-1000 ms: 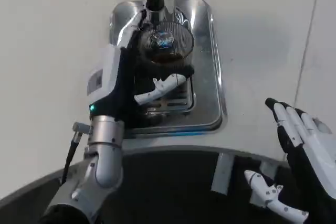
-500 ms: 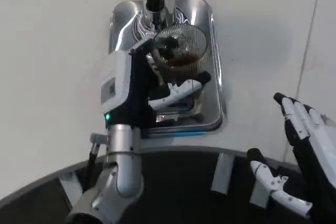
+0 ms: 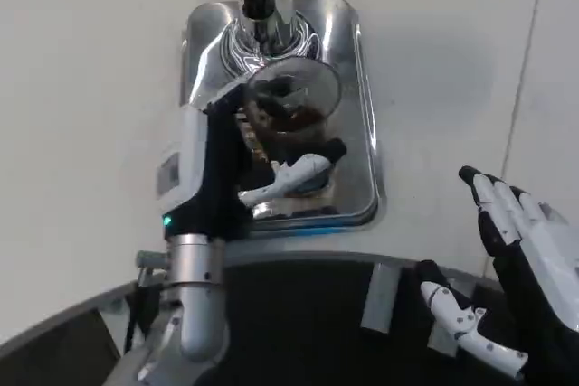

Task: Grasp the cup under the faucet to collect the drink, then remove the cup.

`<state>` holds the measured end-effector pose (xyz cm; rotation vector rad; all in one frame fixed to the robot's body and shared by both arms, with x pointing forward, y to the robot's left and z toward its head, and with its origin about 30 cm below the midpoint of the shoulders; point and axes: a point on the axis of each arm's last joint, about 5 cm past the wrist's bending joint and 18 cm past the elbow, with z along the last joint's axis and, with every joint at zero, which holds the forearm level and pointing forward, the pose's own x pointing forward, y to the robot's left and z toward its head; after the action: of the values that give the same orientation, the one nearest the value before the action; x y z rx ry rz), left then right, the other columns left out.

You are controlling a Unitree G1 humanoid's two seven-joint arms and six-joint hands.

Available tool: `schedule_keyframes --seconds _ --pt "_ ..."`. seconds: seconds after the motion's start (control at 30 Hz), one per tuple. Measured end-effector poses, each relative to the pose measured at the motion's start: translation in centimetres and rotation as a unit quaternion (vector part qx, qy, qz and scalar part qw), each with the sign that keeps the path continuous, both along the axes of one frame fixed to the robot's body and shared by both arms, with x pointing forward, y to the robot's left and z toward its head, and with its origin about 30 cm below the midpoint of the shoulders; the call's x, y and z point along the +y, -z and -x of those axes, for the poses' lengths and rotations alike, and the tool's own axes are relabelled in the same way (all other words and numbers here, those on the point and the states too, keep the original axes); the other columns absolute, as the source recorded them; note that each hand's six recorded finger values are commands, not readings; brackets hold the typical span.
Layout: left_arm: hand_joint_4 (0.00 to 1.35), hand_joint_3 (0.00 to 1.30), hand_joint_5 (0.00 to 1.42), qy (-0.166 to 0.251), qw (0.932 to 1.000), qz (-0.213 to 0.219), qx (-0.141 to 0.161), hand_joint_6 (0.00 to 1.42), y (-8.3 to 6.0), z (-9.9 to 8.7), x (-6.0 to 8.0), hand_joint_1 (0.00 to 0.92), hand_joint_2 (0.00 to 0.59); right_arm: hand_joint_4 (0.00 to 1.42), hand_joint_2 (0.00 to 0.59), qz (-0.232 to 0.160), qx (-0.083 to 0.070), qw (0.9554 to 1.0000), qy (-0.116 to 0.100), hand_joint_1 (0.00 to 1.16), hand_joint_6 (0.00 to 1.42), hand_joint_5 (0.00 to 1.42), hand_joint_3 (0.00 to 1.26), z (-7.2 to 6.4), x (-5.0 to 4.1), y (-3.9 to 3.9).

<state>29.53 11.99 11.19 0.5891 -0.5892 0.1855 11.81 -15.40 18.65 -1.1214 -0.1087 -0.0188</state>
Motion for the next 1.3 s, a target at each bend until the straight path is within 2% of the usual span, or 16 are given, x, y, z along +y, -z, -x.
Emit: schedule_keyframes --seconds 0.17,0.23,0.53,0.73,0.8,0.9,1.07,1.23,1.3 --pt "1.16 1.05 1.28 -0.008 0.9998 -0.014 -0.007 1.42 0.1 0.3 1.2 0.731 0.016 0.00 0.452 -0.006 0.000 1.0000 -0.007 0.24 0.01 0.00 0.00 -0.4 -0.26 0.06" --pt "1.16 1.05 1.27 -0.008 0.9998 -0.016 -0.008 1.42 0.0 0.4 1.4 0.734 0.014 0.00 0.452 -0.006 0.008 0.9999 -0.010 0.24 0.01 0.00 0.00 -0.7 -0.43 0.33" --pt "1.17 1.05 1.26 0.001 0.9998 -0.018 -0.009 1.42 0.3 1.1 1.5 0.752 0.000 0.00 0.453 -0.009 0.012 0.9998 -0.010 0.24 0.01 0.00 0.00 -1.0 -0.73 0.72" --pt "1.15 1.05 1.26 0.014 0.9997 -0.019 -0.012 1.42 0.2 1.8 1.9 0.771 0.000 0.00 0.456 0.001 0.009 0.9998 -0.017 0.24 0.00 0.00 0.00 -1.0 -0.78 0.70" --pt "1.15 1.05 1.26 0.018 0.9996 -0.018 -0.014 1.42 0.1 2.2 2.3 0.773 0.000 0.00 0.460 0.012 0.002 0.9997 -0.022 0.24 0.00 0.00 0.00 -1.1 -0.83 0.65" --pt "1.15 1.05 1.26 0.020 0.9996 -0.014 -0.014 1.42 0.2 2.8 2.8 0.774 0.000 0.00 0.464 0.028 -0.017 0.9989 -0.033 0.24 0.00 0.00 0.00 -1.5 -0.85 0.44" --pt "1.15 1.05 1.26 0.022 0.9996 -0.016 -0.012 1.42 0.2 3.4 3.4 0.778 0.000 0.00 0.471 0.050 -0.037 0.9967 -0.052 0.24 0.00 0.00 0.00 -1.8 -0.84 0.38" --pt "1.15 1.06 1.26 0.031 0.9991 -0.019 -0.020 1.42 -0.1 4.0 3.8 0.781 0.000 0.00 0.479 0.086 -0.059 0.9916 -0.077 0.24 0.00 0.00 0.00 -1.5 -1.05 0.62" --pt "1.15 1.06 1.25 0.035 0.9989 -0.020 -0.024 1.42 -0.2 4.4 3.9 0.785 0.000 0.00 0.493 0.103 -0.061 0.9890 -0.087 0.23 0.00 0.00 0.00 -1.1 -1.22 0.88"
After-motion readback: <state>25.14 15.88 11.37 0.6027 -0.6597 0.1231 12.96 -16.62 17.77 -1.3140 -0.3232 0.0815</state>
